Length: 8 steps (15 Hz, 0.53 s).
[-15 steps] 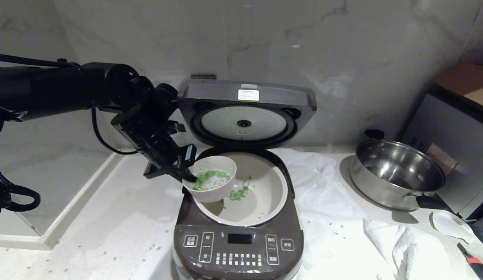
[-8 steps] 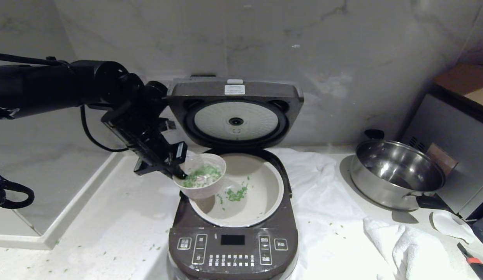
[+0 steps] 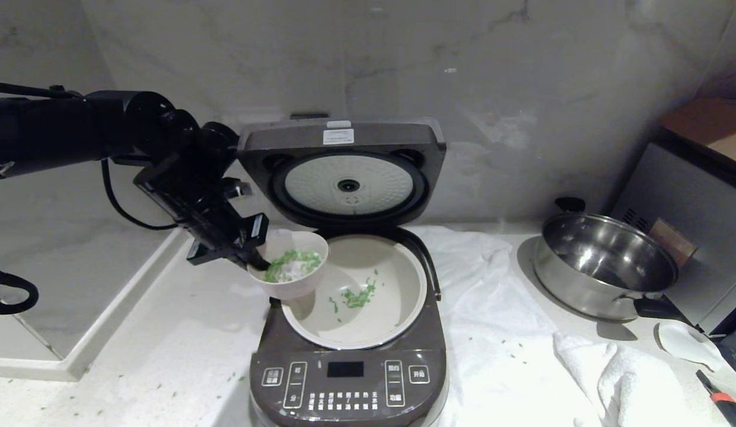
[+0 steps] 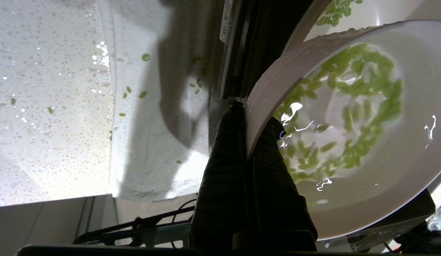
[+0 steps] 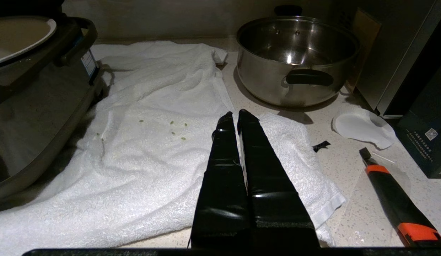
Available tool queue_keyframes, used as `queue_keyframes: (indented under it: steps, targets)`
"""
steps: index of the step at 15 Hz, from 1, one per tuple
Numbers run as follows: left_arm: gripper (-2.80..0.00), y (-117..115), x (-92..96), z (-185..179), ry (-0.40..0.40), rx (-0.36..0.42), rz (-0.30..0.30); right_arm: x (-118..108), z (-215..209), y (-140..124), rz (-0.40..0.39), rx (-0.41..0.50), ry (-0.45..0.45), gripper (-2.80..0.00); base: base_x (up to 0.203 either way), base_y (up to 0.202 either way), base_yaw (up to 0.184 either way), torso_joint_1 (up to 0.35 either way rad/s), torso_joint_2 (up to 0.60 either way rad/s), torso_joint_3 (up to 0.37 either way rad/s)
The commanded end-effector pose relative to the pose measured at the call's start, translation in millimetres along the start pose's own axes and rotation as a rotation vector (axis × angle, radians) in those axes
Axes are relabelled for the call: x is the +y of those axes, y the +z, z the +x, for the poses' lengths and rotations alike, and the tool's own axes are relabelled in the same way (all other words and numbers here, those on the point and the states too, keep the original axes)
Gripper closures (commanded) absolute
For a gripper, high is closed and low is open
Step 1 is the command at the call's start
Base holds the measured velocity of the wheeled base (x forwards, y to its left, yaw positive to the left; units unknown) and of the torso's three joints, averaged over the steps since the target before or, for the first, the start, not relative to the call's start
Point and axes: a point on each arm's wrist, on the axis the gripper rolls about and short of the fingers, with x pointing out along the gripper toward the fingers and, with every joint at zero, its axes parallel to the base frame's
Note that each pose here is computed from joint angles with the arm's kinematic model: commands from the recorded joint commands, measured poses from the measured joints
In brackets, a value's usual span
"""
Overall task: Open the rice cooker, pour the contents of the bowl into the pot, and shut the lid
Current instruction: Pour the water from the bowl into the rice cooker
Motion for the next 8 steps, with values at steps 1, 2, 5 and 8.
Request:
queue_keyframes:
  steps: [1,2,5,8]
  targets:
    - [0.00,-1,2.8,-5,-0.001,-0.003,-0.011,0,0,0,0.000,0.000,0.002,0.00,0.000,0.000,0.000,0.000,0.00,0.000]
    - [0.00,-3,3.4,-8,-0.003,-0.007,-0.016,0,0,0,0.000,0.000,0.000,0.00,0.000,0.000,0.000,0.000,0.00,0.000]
    - [0.00,-11,5.3,-13,0.003,0.010,-0.025,0,0,0,0.000,0.000,0.000,0.00,0.000,0.000,0.000,0.000,0.00,0.000]
    - [0.00,-23,7.0,-17,0.003,0.032,-0.031,0,0,0,0.000,-0.002,0.000,0.00,0.000,0.000,0.000,0.000,0.00,0.000]
